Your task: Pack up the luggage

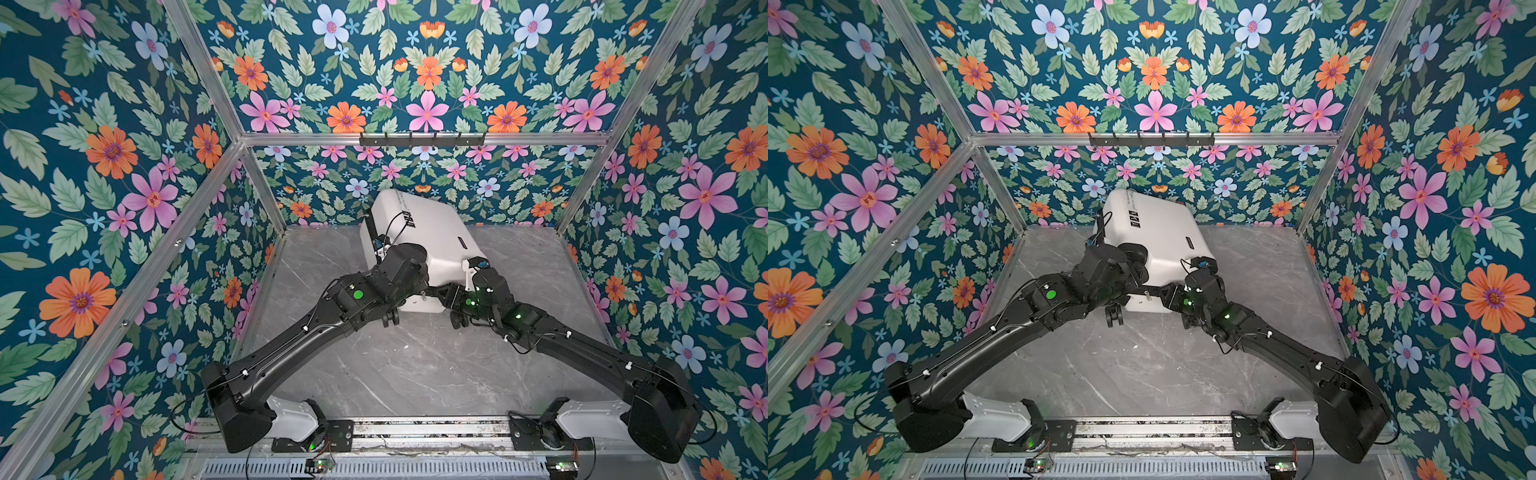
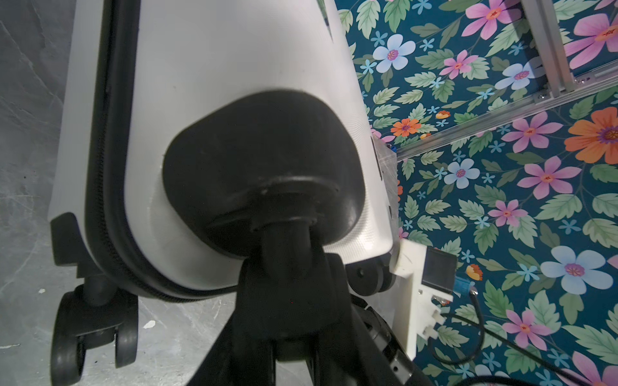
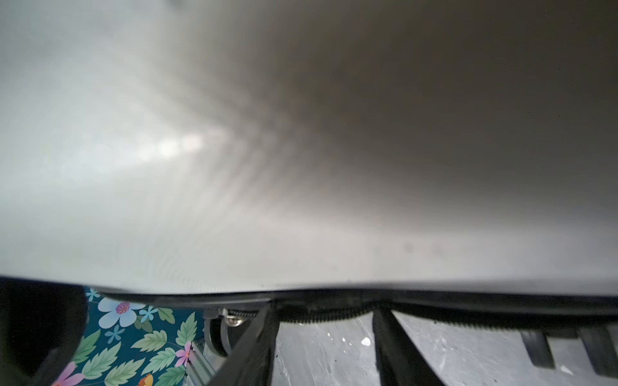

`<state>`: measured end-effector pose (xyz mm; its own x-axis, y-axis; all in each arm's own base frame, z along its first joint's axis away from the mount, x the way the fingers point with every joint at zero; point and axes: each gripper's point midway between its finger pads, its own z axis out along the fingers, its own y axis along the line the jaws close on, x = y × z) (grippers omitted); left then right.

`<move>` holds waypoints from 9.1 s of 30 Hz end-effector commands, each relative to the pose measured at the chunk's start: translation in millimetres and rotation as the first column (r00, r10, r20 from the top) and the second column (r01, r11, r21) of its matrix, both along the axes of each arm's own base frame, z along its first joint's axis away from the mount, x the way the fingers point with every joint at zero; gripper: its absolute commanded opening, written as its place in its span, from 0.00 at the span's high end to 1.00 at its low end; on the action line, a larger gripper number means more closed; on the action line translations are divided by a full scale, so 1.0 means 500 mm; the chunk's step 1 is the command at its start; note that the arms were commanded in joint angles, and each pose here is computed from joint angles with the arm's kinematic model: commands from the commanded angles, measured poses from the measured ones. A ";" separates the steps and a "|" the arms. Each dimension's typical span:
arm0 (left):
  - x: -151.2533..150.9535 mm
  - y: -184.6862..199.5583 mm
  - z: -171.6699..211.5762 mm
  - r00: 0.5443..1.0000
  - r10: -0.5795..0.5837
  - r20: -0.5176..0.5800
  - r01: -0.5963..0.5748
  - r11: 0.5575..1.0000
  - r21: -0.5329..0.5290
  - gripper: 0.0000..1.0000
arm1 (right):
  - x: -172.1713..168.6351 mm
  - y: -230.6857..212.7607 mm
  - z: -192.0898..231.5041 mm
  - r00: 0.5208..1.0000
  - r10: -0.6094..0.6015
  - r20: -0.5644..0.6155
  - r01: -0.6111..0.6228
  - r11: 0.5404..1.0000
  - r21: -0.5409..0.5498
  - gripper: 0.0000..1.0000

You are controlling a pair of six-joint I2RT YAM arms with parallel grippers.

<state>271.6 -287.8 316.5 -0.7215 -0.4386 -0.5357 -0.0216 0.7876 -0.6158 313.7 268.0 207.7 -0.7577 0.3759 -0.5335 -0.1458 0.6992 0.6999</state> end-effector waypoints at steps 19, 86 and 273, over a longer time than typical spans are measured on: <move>0.021 -0.053 0.088 0.990 -0.051 0.134 0.062 0.995 -0.080 1.00 | -0.049 -0.014 0.081 0.991 0.045 0.128 -0.048 0.999 0.021 0.42; 0.022 -0.086 0.125 0.986 -0.059 0.157 0.075 0.992 -0.103 1.00 | 0.022 0.054 0.089 0.946 -0.070 0.318 0.036 0.993 0.113 0.82; -0.149 0.070 -0.242 0.993 0.053 -0.103 -0.046 0.996 0.072 1.00 | -0.123 0.111 -0.161 0.827 0.105 0.552 0.031 0.972 -0.231 0.93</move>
